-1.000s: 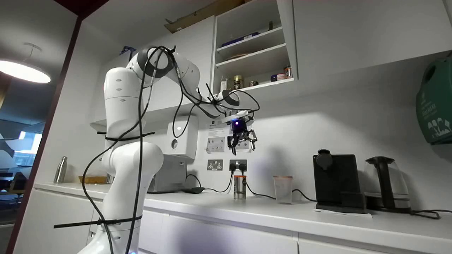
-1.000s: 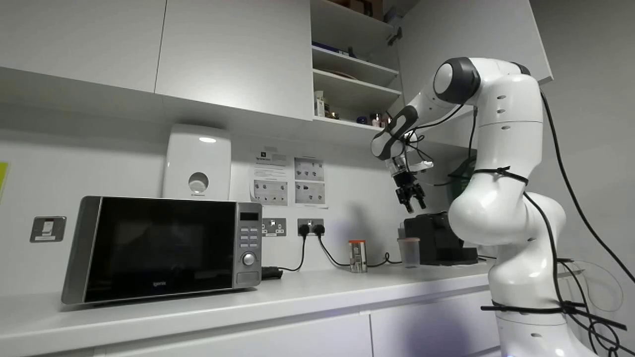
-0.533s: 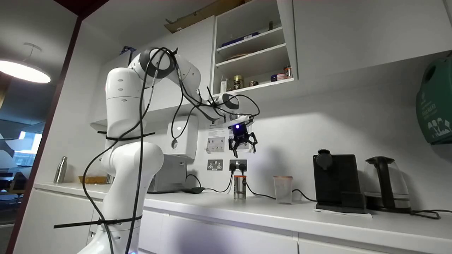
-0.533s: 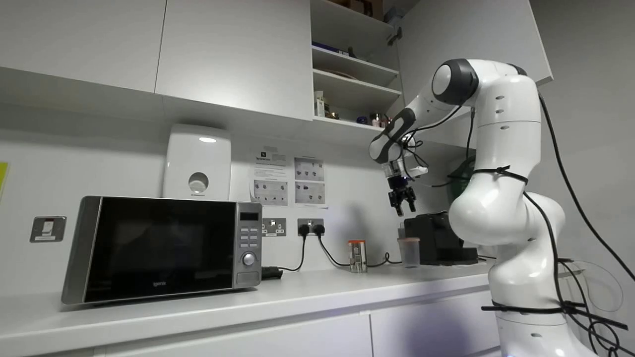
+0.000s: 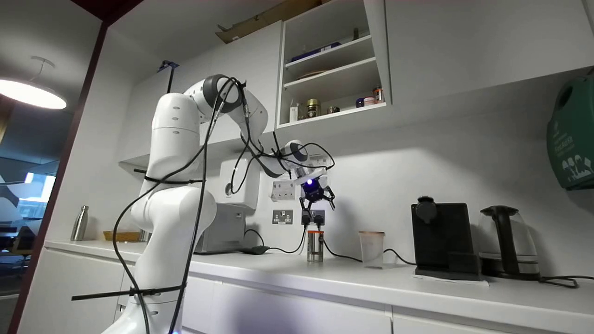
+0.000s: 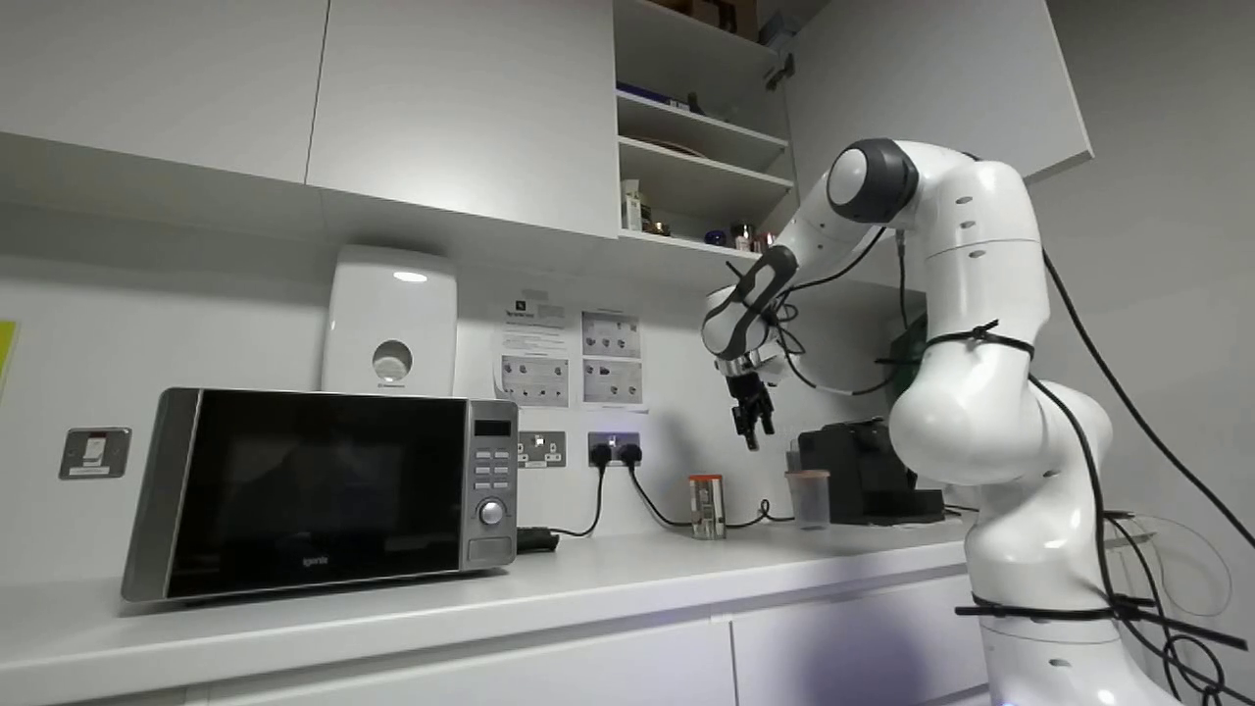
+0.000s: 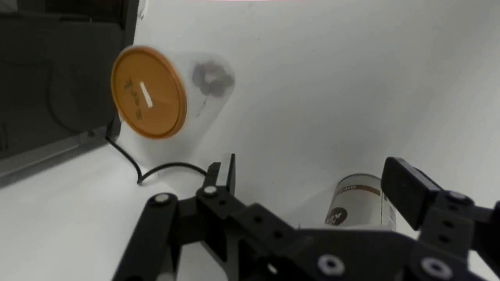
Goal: Turn on the wall socket on the right
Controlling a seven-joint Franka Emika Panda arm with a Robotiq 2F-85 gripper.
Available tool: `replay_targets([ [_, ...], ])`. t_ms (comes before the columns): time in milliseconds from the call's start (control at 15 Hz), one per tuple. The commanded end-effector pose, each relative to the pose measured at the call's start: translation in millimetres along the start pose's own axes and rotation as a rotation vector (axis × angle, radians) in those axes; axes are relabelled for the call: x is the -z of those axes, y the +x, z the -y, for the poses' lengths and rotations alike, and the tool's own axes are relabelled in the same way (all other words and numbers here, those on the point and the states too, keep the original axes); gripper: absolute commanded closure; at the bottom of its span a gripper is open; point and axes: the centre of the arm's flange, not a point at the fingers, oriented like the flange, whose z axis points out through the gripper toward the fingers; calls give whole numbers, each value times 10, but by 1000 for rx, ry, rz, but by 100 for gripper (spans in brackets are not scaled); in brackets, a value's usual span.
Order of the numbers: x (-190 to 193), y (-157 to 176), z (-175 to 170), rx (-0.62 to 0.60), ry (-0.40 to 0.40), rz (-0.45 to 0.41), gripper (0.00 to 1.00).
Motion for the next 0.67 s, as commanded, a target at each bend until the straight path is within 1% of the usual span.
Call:
replay_targets([
  [0,101,415,94,144,-94,-106,0],
  [133,192,566,248,213,-105,-194,0],
  [333,327,681,409,330,-127,-315,0],
  [533,407,662,453,478,-137,-393,0],
  [600,411,623,430,528,-127,-411,0],
])
